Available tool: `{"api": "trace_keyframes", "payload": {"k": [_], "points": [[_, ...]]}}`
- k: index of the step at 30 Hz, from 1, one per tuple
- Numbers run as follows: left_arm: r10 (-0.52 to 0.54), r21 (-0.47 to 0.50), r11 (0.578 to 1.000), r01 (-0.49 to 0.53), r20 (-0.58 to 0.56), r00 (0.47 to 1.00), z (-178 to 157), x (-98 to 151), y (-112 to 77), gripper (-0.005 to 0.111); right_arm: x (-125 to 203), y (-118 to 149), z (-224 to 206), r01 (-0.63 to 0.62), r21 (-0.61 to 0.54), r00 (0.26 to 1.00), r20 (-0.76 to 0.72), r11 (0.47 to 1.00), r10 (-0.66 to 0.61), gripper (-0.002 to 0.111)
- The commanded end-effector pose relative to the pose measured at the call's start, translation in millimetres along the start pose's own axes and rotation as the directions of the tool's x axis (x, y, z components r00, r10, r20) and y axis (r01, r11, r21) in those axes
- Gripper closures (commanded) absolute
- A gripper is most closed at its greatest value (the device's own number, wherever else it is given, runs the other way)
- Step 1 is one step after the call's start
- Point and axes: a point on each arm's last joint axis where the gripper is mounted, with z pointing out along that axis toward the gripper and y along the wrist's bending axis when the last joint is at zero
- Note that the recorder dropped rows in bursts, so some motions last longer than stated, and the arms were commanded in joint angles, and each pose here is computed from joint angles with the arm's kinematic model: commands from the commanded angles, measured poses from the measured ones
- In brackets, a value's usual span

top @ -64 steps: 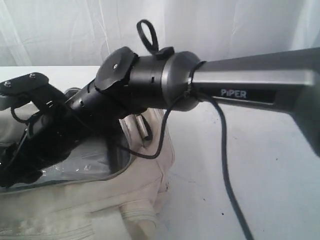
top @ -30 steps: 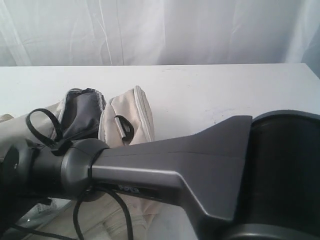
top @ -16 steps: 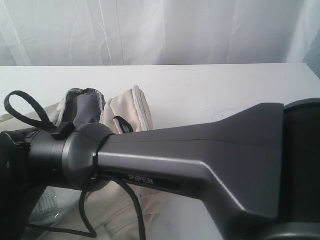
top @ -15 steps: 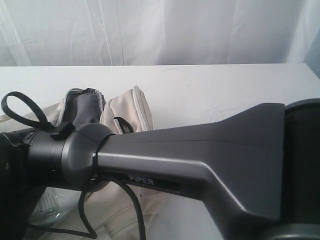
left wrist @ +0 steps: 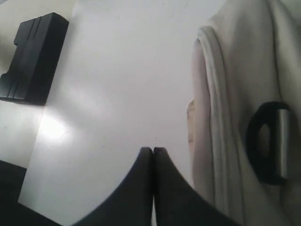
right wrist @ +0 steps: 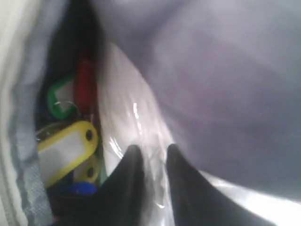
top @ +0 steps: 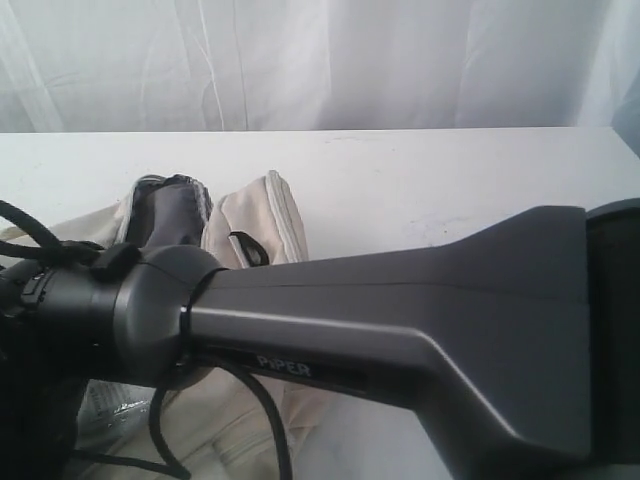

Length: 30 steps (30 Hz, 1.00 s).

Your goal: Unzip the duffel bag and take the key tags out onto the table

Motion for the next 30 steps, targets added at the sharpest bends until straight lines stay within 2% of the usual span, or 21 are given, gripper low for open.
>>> {"api": "trace_keyframes", "payload": {"k": [1,3,4,5,6,8,11,12,14,17,20,25,30], "points": [[-0.027,0.026,0.999,0.027,0.013,1.0,-1,-1,-1.1,0.107,17,-19,-12,-0.052,0.066,0.989,-0.136,0.996,0.061,0.108],[-0.042,0.055,0.998,0.042,0.003,0.999,-1,0,-4.1,0.107,5,-41,-41,-0.183,0.189,0.983,0.069,0.965,0.172,0.108],[-0.042,0.058,0.997,0.042,0.001,0.999,-1,1,-4.5,0.107,1,-63,-60,-0.296,0.259,0.941,0.245,0.919,0.234,0.108],[-0.038,0.058,0.998,0.038,0.001,0.999,-1,1,-4.5,0.107,2,-73,-67,-0.376,0.268,0.903,0.319,0.887,0.287,0.108],[-0.036,0.058,0.998,0.036,0.001,0.999,-1,1,-4.5,0.107,8,-78,-68,-0.437,0.249,0.881,0.313,0.864,0.355,0.108],[-0.036,0.059,0.998,0.036,0.003,0.999,-1,0,-4.6,0.107,15,-76,-65,-0.433,0.235,0.894,0.238,0.87,0.38,0.102],[-0.038,0.067,0.997,0.036,0.019,0.999,-1,-1,-5.2,0.107,20,-73,-61,-0.415,0.223,0.907,0.175,0.882,0.383,0.081],[-0.039,0.069,0.997,0.038,0.019,0.999,-1,-1,-5.5,0.107,22,-71,-61,-0.414,0.215,0.909,0.153,0.884,0.389,0.071],[-0.04,0.071,0.997,0.039,0.019,0.999,-1,-1,-5.6,0.107,21,-65,-64,-0.392,0.172,0.919,0.117,0.904,0.377,0.061],[-0.041,0.072,0.997,0.04,0.016,0.999,-1,-1,-5.7,0.107,19,-45,-70,-0.318,0.034,0.948,0.041,0.947,0.317,0.061],[-0.042,0.074,0.996,0.041,0.015,0.999,-1,-1,-5.9,0.107,18,-29,-69,-0.283,-0.062,0.959,-0.027,0.957,0.281,0.061],[-0.042,0.074,0.996,0.041,0.015,0.999,-1,-1,-5.9,0.107,13,0,-52,-0.219,-0.139,0.973,-0.111,0.966,0.204,0.065],[-0.042,0.074,0.996,0.041,0.015,0.999,-1,-1,-5.9,0.107,6,23,-17,-0.169,-0.164,0.979,-0.14,0.972,0.147,0.065]]}}
